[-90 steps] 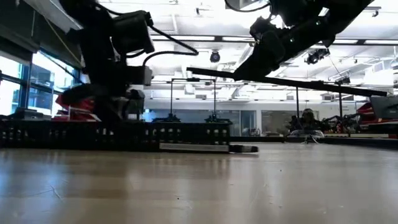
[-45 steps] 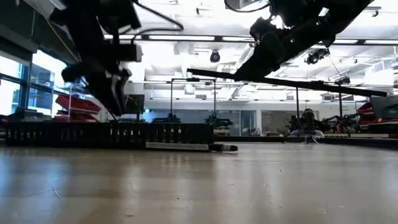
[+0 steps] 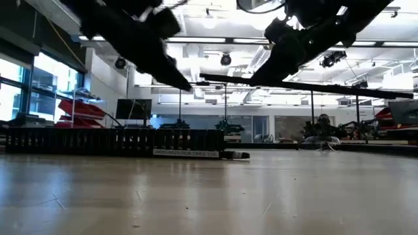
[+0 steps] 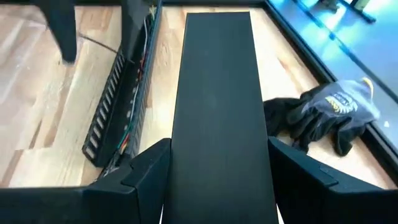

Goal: Ziptie cables
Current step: Close the black cable duct

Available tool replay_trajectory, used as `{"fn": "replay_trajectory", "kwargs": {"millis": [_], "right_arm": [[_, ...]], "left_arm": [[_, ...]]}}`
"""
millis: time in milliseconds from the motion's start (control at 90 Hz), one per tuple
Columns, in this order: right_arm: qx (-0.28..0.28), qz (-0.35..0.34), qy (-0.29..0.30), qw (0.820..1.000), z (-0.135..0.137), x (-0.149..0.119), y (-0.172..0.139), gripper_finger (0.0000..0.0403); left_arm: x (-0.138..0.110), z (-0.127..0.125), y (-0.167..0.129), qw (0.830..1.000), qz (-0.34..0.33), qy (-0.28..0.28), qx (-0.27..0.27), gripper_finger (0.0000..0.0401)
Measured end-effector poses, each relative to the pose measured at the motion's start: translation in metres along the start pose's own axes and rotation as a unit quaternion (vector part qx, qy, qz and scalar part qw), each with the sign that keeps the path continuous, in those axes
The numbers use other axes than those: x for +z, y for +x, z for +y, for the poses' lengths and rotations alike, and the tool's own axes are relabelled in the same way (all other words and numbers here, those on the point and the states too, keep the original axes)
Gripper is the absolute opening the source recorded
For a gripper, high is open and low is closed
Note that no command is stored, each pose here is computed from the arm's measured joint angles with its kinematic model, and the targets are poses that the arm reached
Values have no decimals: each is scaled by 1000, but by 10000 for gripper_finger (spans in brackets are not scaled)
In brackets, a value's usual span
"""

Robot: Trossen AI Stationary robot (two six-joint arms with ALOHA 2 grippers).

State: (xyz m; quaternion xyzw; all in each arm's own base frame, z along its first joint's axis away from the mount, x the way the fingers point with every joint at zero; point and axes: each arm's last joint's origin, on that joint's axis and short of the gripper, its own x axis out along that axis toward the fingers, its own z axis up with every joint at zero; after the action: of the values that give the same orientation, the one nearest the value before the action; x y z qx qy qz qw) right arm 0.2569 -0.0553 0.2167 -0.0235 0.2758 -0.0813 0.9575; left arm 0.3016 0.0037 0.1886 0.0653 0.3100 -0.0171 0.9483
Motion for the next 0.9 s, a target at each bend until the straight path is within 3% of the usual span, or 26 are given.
{"fn": "replay_trajectory", "kwargs": {"millis": [156, 356, 522, 900], "right_arm": [[1, 4, 0, 1000, 0, -1, 0, 213], [1, 4, 0, 1000, 0, -1, 0, 213], [1, 4, 0, 1000, 0, -1, 0, 213], [3, 3, -1, 1000, 0, -1, 0, 213]], "left_arm": [[-15, -2, 27, 999, 17, 27, -11, 287], [-30, -4, 47, 999, 42, 26, -13, 296], [-35, -3, 60, 999, 32, 27, 19, 296], [-31, -2, 63, 999, 1, -42, 33, 265]]}}
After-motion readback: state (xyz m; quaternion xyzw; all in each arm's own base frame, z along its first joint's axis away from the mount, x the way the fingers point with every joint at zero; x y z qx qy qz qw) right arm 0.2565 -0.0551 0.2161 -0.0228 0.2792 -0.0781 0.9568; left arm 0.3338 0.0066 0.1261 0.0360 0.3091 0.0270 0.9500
